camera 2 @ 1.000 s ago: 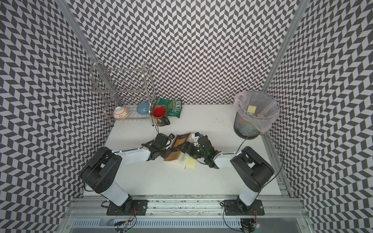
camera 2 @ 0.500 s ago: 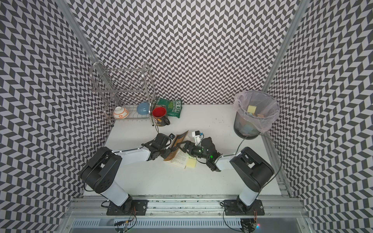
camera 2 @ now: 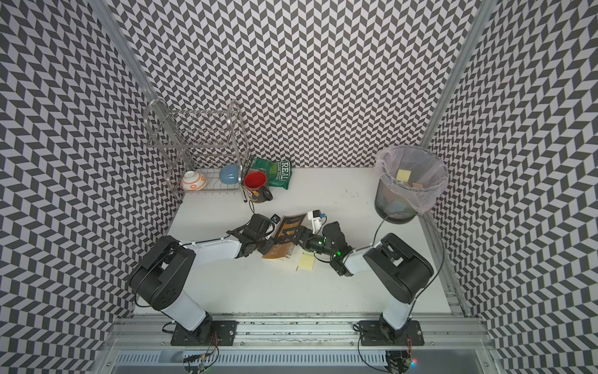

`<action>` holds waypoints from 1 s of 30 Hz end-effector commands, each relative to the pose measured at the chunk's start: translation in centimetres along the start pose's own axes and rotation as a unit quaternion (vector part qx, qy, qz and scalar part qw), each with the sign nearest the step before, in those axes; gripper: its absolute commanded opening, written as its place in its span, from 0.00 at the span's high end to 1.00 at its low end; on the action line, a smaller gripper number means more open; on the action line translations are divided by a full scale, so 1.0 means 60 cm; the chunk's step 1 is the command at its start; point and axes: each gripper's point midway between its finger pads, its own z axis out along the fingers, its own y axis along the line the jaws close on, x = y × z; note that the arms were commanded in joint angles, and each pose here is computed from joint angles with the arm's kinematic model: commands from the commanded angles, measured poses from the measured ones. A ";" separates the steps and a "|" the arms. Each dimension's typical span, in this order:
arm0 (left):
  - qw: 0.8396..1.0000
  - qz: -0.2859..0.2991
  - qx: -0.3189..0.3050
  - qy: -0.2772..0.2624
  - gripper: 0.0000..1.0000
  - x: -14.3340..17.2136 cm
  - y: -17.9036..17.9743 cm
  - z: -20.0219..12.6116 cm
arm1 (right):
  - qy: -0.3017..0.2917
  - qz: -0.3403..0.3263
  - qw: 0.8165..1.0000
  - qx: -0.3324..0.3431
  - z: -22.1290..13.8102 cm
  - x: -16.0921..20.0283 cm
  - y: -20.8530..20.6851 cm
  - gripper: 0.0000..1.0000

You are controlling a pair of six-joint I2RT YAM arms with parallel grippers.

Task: Peel off the used sticky note
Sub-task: Open the book at the center of the board.

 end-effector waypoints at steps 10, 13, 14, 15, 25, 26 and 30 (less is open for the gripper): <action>0.997 0.016 0.035 0.061 0.72 0.058 -0.033 0.015 | -0.031 -0.019 0.986 0.160 -0.046 -0.019 -0.058 0.05; 0.997 0.017 0.034 0.061 0.72 0.058 -0.033 0.015 | -0.015 -0.007 0.986 0.166 -0.037 -0.010 -0.072 0.05; 0.997 0.017 0.034 0.061 0.72 0.058 -0.033 0.015 | -0.012 -0.003 0.986 0.169 -0.035 -0.008 -0.077 0.05; 0.997 0.017 0.034 0.061 0.72 0.058 -0.033 0.015 | -0.010 -0.001 0.985 0.170 -0.034 -0.006 -0.080 0.05; 0.997 0.017 0.034 0.062 0.72 0.059 -0.033 0.016 | 0.008 0.008 0.986 0.169 -0.017 0.005 -0.092 0.05; 0.997 0.017 0.034 0.062 0.72 0.058 -0.033 0.015 | 0.010 0.009 0.986 0.169 -0.016 0.008 -0.093 0.05; 0.997 0.017 0.034 0.062 0.72 0.059 -0.033 0.015 | 0.012 0.009 0.985 0.169 -0.011 0.008 -0.095 0.05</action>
